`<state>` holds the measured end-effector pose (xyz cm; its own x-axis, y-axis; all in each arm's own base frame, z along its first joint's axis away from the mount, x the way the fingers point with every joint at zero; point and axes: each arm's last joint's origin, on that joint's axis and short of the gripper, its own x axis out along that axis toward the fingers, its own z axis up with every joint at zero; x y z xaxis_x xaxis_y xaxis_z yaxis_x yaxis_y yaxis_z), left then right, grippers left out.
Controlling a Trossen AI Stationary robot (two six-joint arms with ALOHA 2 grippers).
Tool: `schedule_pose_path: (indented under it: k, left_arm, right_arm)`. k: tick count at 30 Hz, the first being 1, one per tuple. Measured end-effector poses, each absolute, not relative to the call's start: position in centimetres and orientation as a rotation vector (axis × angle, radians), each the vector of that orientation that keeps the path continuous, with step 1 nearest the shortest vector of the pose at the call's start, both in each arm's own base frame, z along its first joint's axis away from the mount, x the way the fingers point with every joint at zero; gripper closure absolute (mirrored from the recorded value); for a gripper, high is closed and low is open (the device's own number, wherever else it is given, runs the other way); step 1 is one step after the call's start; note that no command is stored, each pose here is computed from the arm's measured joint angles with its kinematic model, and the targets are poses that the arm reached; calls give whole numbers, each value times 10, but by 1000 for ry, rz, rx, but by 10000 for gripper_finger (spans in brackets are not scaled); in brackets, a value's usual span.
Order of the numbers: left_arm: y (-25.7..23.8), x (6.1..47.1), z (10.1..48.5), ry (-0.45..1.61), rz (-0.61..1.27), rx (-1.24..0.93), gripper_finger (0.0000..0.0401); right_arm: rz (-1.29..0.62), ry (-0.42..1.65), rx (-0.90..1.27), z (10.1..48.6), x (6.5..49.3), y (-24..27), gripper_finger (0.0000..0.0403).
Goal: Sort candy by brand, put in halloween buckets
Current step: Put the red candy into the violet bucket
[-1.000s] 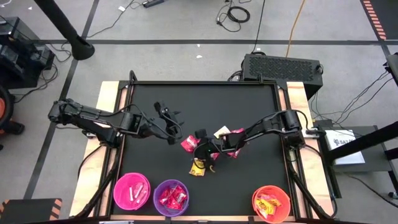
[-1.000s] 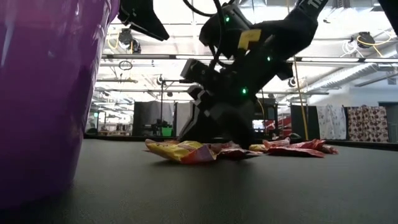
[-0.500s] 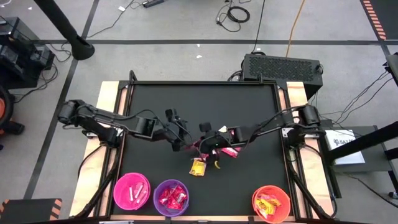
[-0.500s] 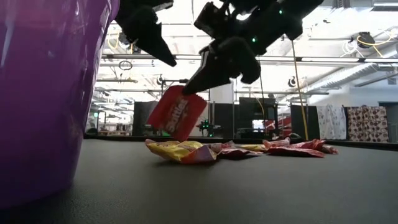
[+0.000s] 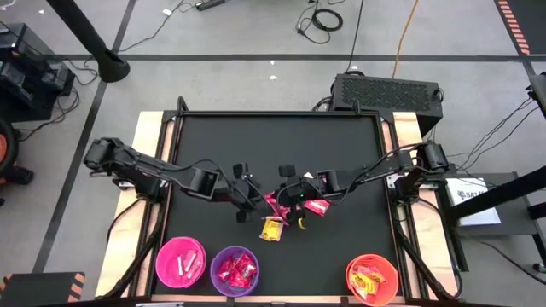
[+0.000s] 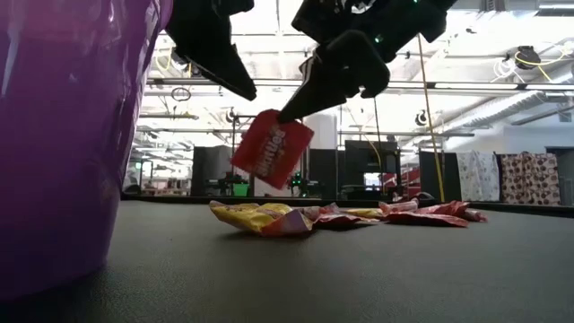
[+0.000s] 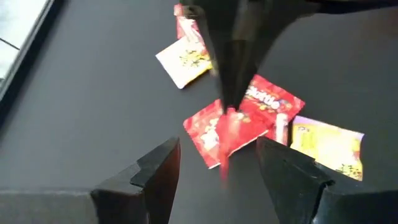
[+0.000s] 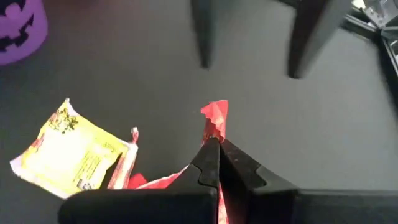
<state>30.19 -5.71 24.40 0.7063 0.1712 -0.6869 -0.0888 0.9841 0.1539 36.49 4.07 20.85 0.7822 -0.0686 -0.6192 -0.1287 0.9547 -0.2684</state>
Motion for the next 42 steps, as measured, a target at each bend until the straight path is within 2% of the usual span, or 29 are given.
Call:
schedule_pose_path:
  k: [3,7,17,20,26,32,37,42]
  left_arm:
    - [-69,307,237,754,147,122,182]
    - [-79,312,228,736,241,209,182]
    - [-77,320,208,800,226,259,188]
    - [-76,322,209,788,209,250,217]
    - [-73,322,209,793,212,262,313]
    - [-70,323,209,796,210,277,387]
    - [-71,323,209,801,185,285,397]
    - [-71,322,209,818,148,318,398]
  right_arm:
    - [32,670,-306,209,365,41,402]
    - [31,668,-302,210,365,41,402]
    - [29,666,-294,210,365,41,402]
    - [28,665,-292,210,365,41,402]
    - [28,665,-292,210,365,41,402]
    - [27,666,-291,210,365,41,402]
    - [57,665,-202,210,365,42,395]
    - [51,675,-165,216,360,42,335]
